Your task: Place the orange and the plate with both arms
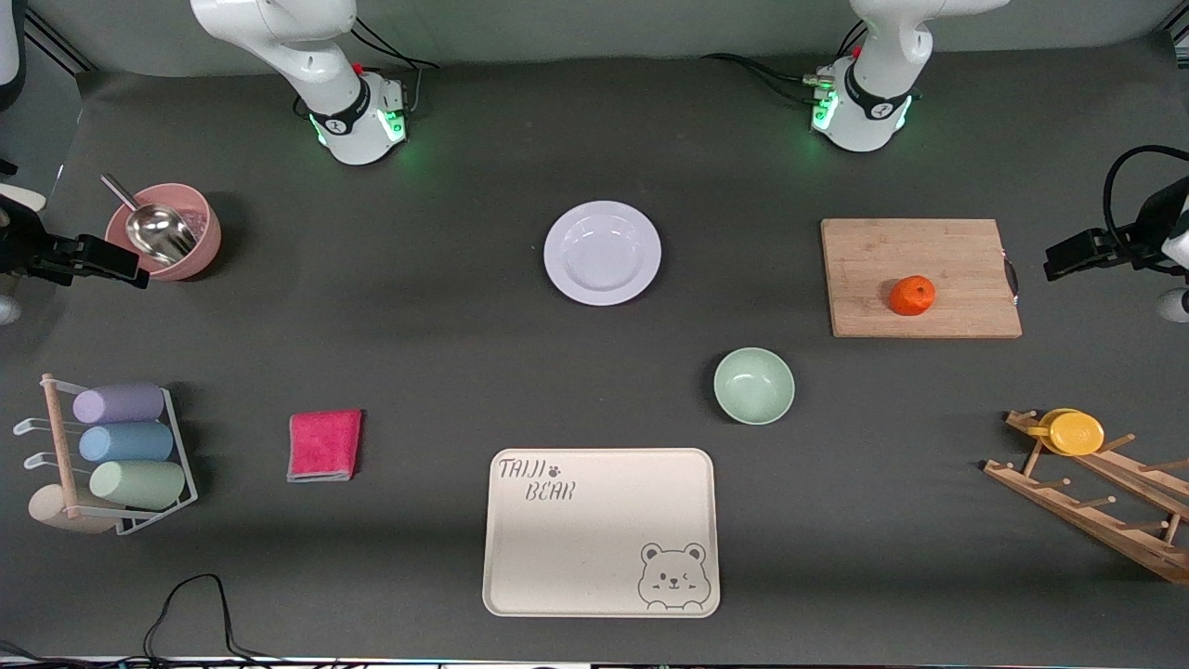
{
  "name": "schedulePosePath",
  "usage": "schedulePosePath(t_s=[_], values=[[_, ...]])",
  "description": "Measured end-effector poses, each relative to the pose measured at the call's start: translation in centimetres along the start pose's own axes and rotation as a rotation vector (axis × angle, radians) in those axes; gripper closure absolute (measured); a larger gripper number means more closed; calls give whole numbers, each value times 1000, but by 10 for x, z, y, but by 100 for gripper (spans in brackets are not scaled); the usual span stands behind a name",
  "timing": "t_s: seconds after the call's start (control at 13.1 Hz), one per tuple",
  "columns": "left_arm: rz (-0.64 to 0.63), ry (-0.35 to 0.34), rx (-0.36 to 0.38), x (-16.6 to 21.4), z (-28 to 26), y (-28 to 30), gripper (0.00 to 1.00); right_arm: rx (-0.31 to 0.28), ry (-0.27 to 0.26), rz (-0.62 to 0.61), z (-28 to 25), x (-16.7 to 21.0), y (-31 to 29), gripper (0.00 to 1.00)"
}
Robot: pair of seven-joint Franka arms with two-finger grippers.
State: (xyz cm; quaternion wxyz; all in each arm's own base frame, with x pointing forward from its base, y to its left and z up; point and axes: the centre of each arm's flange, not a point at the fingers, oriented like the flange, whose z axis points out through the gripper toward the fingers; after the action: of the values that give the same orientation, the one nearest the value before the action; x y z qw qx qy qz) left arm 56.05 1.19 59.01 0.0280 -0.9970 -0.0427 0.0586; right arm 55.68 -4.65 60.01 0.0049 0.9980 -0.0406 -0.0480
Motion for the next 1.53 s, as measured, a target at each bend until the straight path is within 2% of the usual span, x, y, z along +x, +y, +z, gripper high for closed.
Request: schedulePosePath(t_s=[0.92,1.53], values=[[-21,-21,8,-6,-6,18,0,1,0,0,1,-2,0,0],[-41,-10,9,-7,-18,0,0,14,34,-8,11,-25,-2,0]])
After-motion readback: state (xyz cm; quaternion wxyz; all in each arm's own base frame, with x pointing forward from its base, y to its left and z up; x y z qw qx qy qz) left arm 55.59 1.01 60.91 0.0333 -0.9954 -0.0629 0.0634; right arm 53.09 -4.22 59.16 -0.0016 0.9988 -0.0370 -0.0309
